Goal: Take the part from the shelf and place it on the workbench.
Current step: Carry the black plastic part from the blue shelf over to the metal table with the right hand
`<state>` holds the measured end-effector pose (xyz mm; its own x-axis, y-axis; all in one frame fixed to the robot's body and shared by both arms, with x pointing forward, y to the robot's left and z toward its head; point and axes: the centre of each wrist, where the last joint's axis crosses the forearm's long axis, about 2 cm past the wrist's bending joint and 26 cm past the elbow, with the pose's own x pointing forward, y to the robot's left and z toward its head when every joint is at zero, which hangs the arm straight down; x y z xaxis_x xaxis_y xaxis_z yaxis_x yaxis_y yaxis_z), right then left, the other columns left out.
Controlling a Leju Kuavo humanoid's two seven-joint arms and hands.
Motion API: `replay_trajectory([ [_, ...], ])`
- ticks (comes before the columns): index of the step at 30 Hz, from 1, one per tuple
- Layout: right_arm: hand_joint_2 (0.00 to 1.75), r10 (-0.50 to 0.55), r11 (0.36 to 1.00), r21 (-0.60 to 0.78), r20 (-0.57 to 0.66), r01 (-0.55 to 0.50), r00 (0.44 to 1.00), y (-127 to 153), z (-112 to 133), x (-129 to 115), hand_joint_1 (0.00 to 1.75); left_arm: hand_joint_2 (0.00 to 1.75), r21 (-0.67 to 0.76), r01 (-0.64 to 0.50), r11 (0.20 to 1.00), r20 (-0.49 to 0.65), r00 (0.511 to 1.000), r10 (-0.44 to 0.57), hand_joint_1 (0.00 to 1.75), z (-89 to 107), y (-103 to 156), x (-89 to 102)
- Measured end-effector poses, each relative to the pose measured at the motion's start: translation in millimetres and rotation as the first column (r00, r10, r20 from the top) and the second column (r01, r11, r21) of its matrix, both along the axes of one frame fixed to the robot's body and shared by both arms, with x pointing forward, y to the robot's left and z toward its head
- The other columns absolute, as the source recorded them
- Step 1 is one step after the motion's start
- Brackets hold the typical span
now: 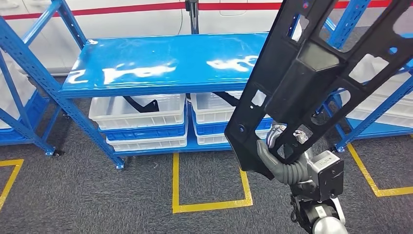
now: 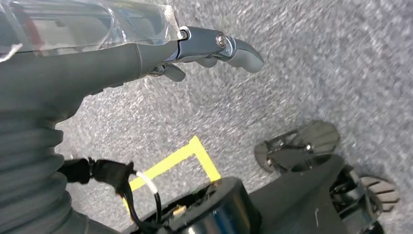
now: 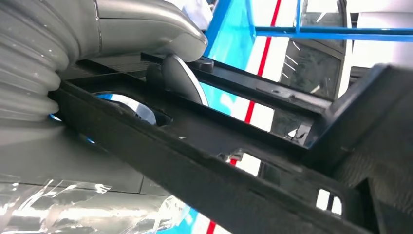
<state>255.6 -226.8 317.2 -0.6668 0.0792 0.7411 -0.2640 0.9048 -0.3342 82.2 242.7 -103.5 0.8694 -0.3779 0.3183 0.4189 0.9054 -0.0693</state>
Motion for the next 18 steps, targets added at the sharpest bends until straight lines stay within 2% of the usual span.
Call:
replay_trajectory([
  [7,1.75,0.018,1.0,0.017,-0.027,-0.018,0.999,1.1,-6.4,3.8,1.75,1.75,-0.004,0.004,1.0,0.02,1.0,-0.004,0.0,0.0,1.6,0.7],
  [18,1.75,-0.052,0.999,-0.006,-0.023,0.052,0.998,1.2,-19.2,-1.6,1.75,1.75,-0.007,0.003,1.0,0.038,0.999,-0.003,0.0,1.4,1.8,7.9],
])
